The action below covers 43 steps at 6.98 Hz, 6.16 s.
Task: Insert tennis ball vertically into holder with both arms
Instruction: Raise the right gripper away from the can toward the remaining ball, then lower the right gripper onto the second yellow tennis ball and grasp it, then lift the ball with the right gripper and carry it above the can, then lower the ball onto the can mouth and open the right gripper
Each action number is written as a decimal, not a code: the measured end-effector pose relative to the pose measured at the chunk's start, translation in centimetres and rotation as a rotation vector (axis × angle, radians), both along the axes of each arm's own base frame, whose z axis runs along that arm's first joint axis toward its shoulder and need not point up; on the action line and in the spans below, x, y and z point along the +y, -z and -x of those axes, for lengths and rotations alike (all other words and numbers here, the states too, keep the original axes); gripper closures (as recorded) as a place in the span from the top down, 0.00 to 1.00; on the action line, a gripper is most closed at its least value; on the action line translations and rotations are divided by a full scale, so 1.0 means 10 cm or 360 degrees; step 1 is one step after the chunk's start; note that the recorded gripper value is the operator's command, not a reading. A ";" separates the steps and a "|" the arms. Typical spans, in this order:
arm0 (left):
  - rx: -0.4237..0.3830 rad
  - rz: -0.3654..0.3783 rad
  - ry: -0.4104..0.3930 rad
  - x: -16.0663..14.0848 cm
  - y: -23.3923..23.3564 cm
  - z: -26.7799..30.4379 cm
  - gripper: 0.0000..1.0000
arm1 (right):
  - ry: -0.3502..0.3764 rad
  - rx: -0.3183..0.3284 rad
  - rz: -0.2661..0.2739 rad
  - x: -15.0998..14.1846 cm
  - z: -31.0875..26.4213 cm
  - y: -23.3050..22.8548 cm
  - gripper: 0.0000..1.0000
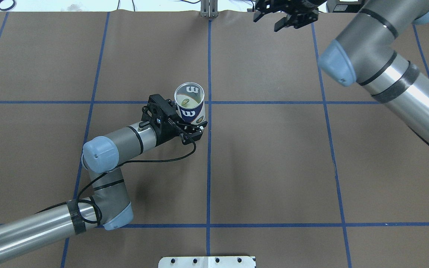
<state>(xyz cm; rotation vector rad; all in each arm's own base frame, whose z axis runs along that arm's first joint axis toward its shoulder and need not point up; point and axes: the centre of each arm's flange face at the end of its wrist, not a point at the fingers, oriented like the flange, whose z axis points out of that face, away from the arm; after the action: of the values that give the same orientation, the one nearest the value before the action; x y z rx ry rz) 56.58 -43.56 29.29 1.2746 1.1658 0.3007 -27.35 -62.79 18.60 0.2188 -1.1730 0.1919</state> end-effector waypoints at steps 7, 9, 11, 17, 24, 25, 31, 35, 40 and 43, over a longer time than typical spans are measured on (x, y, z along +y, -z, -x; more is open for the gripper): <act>0.0004 -0.0002 0.0002 -0.01 0.01 0.01 1.00 | 0.0497 0.0613 -0.0463 -0.51 -1.46 -3.23 1.00; -0.0001 0.0000 0.0002 -0.01 -0.01 0.01 1.00 | 0.0517 0.0752 -0.0497 -0.63 -1.49 -3.66 1.00; -0.0003 0.0001 0.0000 0.00 -0.01 0.00 1.00 | 0.0539 0.0810 -0.0511 -0.72 -1.34 -3.95 1.00; -0.0012 0.0004 0.0002 -0.01 -0.04 0.00 1.00 | 0.0621 0.0947 -0.0491 -0.65 -0.85 -4.24 0.98; -0.0013 0.0004 0.0004 -0.02 -0.06 0.01 1.00 | 0.0550 0.0931 -0.0513 -0.99 -0.90 -3.73 0.00; -0.0013 0.0004 0.0004 -0.02 -0.06 0.01 1.00 | 0.0499 0.0791 -0.0461 -1.15 -0.99 -3.32 0.00; -0.0002 0.0003 -0.0011 0.03 -0.01 -0.04 0.99 | 0.0163 -0.0186 0.0150 0.00 0.63 0.65 0.00; -0.0001 0.0003 -0.0012 0.04 -0.01 -0.04 0.84 | 0.0232 -0.0258 0.0185 0.67 1.30 1.38 0.00; 0.0000 0.0001 -0.0010 0.03 -0.01 -0.03 0.83 | 0.0301 -0.0168 0.0274 0.88 1.66 1.25 0.00; -0.0003 0.0001 -0.0010 0.03 -0.01 -0.03 0.83 | 0.0318 -0.0146 0.0299 0.94 1.75 1.22 1.00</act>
<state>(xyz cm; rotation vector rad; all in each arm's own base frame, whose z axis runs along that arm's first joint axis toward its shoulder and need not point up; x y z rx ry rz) 56.90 -43.24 29.44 1.2700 1.1685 0.3058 -44.84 -53.42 6.38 -0.0732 -1.2517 0.1358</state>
